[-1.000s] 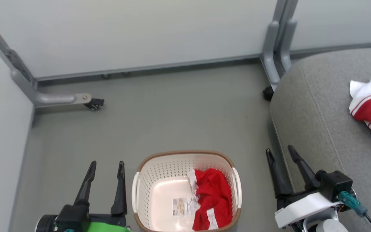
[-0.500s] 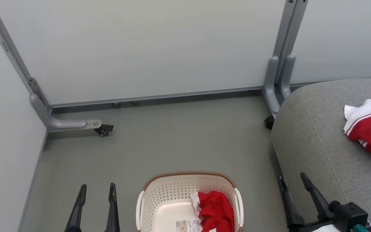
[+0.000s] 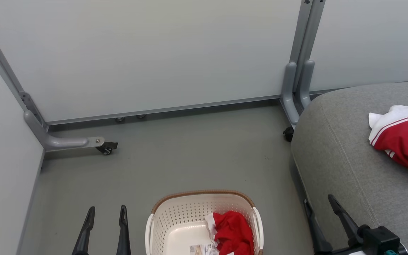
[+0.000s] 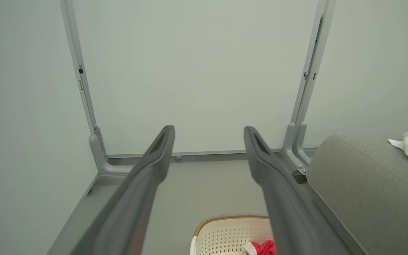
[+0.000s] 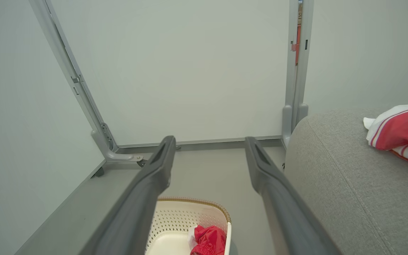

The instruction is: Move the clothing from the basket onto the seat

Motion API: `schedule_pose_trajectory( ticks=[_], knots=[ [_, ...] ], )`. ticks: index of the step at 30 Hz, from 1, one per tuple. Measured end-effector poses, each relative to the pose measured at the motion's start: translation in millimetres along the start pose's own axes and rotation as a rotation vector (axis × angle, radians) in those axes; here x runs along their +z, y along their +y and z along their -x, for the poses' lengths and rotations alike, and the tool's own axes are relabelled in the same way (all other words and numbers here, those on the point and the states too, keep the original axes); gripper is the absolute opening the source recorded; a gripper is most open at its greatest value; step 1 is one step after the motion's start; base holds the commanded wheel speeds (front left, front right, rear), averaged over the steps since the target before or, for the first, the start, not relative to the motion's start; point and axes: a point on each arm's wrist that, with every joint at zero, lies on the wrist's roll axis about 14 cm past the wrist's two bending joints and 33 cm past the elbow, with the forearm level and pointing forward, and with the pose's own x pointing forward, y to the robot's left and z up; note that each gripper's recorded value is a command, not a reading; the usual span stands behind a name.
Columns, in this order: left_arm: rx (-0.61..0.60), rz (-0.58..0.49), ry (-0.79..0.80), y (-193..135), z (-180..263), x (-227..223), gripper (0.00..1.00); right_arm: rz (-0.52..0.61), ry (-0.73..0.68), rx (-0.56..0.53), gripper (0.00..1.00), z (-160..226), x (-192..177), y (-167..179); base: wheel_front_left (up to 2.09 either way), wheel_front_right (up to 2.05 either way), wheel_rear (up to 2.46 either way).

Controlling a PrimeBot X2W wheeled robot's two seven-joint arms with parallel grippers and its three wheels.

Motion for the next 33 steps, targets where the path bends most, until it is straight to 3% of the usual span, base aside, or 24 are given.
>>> schedule_pose_trajectory(
  ticks=[33],
  knots=[
    [-0.053,-0.005,0.118,-9,-13,-36,1.0,0.024,0.086,0.001,1.0,-19,-26,-6,0.0,0.0,0.0]
  ],
)
